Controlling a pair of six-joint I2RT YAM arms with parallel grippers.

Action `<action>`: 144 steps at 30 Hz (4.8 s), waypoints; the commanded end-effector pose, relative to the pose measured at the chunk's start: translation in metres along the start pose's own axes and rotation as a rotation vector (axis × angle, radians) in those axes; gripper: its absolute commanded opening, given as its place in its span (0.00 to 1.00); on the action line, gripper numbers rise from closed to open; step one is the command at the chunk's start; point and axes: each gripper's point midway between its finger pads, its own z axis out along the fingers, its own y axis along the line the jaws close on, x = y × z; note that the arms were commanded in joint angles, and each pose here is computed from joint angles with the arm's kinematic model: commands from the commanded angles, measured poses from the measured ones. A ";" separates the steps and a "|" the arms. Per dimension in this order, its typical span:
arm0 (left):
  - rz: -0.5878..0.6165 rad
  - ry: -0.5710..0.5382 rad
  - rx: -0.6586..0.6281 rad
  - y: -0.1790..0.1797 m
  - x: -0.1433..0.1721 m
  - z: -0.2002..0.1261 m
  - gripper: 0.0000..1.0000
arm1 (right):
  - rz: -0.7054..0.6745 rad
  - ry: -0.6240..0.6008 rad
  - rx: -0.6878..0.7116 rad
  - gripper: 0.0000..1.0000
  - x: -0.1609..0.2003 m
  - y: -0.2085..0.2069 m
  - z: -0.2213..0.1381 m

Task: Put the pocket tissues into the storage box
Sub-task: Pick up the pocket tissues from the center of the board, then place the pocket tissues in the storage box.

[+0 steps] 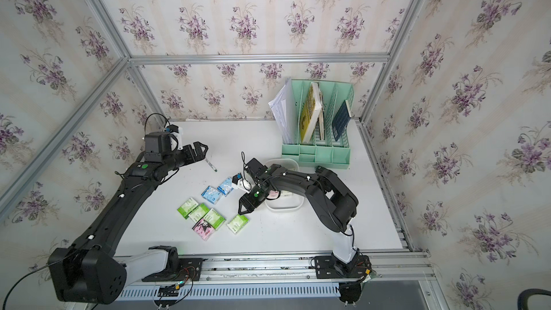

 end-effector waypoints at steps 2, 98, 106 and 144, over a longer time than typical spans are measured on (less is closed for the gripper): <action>0.010 -0.006 0.003 -0.001 -0.004 -0.002 0.99 | 0.003 0.074 -0.011 0.59 0.014 0.003 0.009; 0.012 0.011 0.002 0.004 -0.001 0.007 0.99 | 0.640 -0.293 0.200 0.25 0.080 -0.086 -0.121; 0.007 0.014 0.008 0.003 -0.001 0.009 0.99 | 0.629 -0.280 0.238 0.28 0.083 -0.090 -0.124; 0.026 0.021 -0.014 0.008 0.003 0.005 0.99 | 0.679 -0.166 0.240 0.19 0.098 -0.109 -0.097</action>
